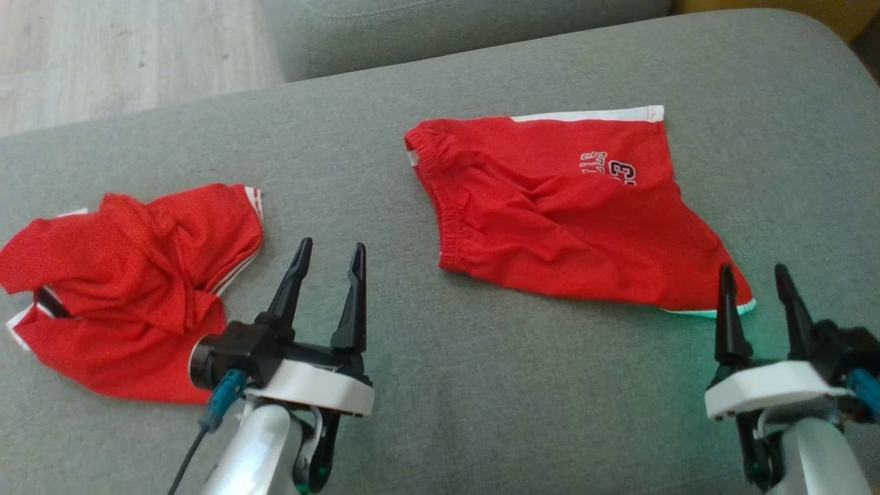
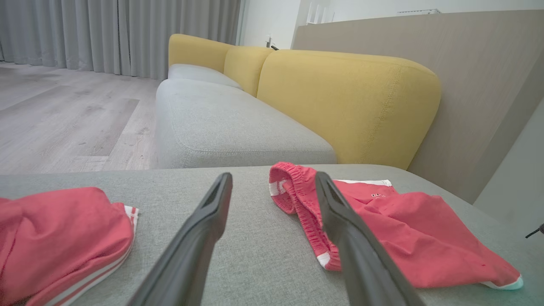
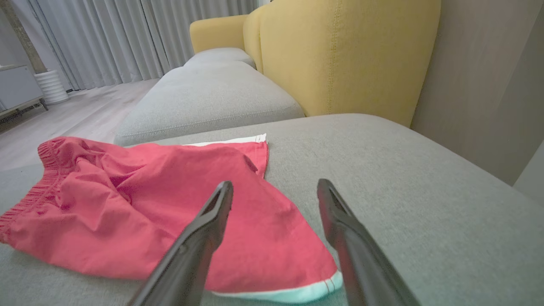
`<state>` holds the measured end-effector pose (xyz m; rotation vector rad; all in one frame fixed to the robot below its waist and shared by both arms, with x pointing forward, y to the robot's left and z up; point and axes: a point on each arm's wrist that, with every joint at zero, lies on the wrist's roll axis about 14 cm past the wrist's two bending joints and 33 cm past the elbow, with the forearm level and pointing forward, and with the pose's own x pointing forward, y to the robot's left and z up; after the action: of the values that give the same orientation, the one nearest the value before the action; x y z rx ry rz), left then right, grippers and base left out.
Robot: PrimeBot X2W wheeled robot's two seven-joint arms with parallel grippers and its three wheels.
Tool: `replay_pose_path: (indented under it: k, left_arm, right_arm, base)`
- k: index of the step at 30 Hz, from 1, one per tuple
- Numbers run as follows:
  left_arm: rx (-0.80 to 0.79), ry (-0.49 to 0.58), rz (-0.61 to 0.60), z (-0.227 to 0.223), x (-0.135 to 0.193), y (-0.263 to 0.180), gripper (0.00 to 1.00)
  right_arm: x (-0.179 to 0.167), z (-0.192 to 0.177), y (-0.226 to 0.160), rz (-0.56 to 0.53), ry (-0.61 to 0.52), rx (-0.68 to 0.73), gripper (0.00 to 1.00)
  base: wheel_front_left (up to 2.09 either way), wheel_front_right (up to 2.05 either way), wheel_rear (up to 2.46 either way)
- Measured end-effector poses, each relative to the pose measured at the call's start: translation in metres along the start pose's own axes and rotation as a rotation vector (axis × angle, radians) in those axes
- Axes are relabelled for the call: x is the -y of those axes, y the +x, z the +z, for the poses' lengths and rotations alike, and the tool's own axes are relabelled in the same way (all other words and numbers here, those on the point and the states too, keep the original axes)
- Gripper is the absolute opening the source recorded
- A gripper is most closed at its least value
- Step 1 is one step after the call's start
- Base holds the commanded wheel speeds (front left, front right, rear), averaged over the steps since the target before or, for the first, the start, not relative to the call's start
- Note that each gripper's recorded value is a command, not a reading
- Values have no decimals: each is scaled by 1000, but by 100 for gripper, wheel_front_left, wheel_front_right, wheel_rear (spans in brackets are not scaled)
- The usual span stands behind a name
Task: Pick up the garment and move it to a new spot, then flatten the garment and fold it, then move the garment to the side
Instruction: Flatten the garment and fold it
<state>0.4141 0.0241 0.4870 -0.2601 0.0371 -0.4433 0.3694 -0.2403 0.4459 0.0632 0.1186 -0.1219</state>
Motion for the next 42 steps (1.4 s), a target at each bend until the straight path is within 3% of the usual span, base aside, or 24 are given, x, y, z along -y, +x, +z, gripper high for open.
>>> replay_pose_path:
  k: [8,19,38,39,40,41,42]
  left_arm:
    - [-18,-12,-25,-7,6,4,100]
    - [-45,-15,-11,-18,-2,3,100]
    - [-70,-8,17,-27,-15,2,100]
    - [-71,-6,16,-28,-14,2,100]
    - [-72,-6,15,-28,-14,2,100]
    - [-70,-7,7,-27,-13,3,100]
    - [-69,-6,5,-27,-12,4,100]
  right_arm:
    - [9,-9,-11,-38,29,-27,100]
    - [37,-65,-17,-140,63,-260,100]
    - [39,-92,6,-158,44,-382,100]
    - [38,-92,7,-154,44,-383,64]
    - [37,-92,8,-151,44,-384,16]
    - [35,-89,10,-143,38,-374,0]
    - [34,-89,10,-141,35,-370,0]
  base:
    - [0,0,0]
    - [0,0,0]
    - [0,0,0]
    - [0,0,0]
    - [0,0,0]
    - [0,0,0]
    - [0,0,0]
